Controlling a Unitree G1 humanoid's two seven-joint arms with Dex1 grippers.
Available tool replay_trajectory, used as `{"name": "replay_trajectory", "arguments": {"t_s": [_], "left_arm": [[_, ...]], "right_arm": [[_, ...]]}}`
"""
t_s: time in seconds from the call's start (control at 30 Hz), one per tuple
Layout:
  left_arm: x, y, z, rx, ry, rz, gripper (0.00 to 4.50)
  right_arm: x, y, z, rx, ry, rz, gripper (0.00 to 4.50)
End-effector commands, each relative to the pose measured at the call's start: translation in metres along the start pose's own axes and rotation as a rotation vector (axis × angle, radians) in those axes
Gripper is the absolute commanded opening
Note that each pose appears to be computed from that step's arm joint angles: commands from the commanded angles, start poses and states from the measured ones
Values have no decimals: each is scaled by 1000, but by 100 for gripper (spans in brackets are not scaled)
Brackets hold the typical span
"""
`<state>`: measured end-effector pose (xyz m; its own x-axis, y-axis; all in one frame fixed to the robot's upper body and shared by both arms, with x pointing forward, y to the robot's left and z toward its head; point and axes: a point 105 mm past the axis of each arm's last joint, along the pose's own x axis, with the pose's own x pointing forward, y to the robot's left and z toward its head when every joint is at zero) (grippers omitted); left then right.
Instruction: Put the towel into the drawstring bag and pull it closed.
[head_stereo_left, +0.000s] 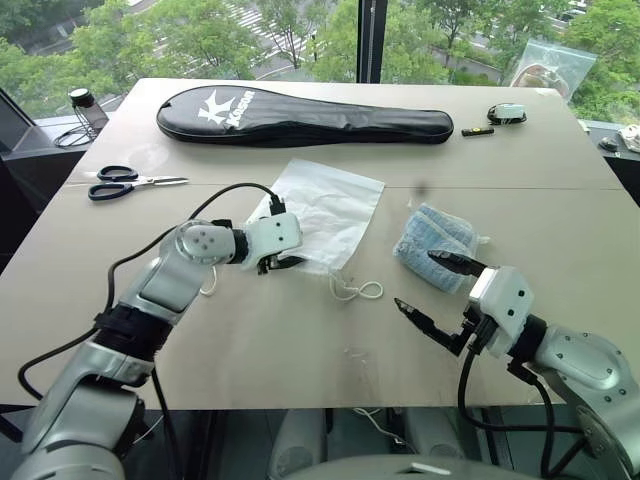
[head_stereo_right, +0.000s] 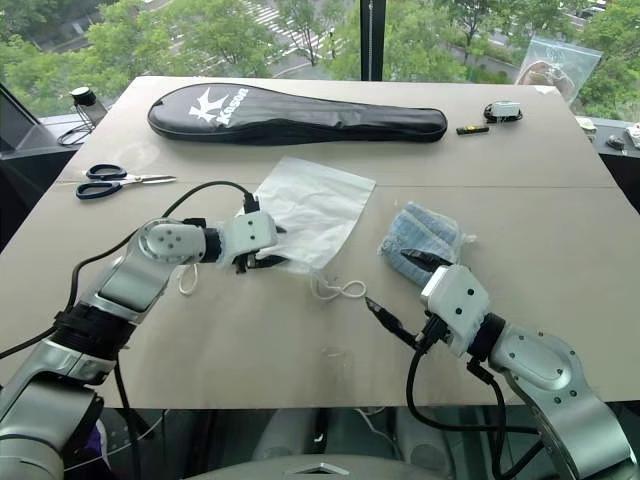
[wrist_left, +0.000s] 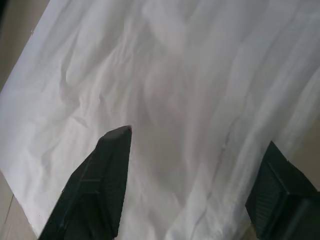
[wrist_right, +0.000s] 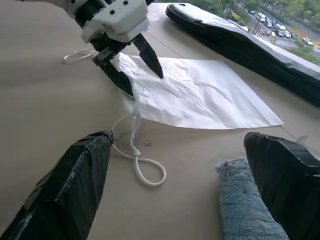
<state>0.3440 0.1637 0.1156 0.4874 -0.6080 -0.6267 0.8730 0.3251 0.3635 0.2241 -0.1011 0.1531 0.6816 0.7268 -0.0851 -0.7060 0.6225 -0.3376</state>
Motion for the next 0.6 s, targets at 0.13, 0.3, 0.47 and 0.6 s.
{"name": "replay_trajectory", "arguments": {"t_s": [0.13, 0.3, 0.47, 0.6], "left_arm": [[-12, -18, 52, -419, -92, -266, 14], [-4, -19, 73, -526, -101, -272, 3], [12, -13, 84, -585, -114, -174, 3], [28, -12, 95, -578, -154, -92, 3]], "right_arm": [[4, -44, -28, 53, 157, -168, 450], [20, -81, -50, 1, 283, -207, 450], [43, -96, -72, -24, 432, -27, 450], [53, -93, -105, 27, 580, 149, 450]]}}
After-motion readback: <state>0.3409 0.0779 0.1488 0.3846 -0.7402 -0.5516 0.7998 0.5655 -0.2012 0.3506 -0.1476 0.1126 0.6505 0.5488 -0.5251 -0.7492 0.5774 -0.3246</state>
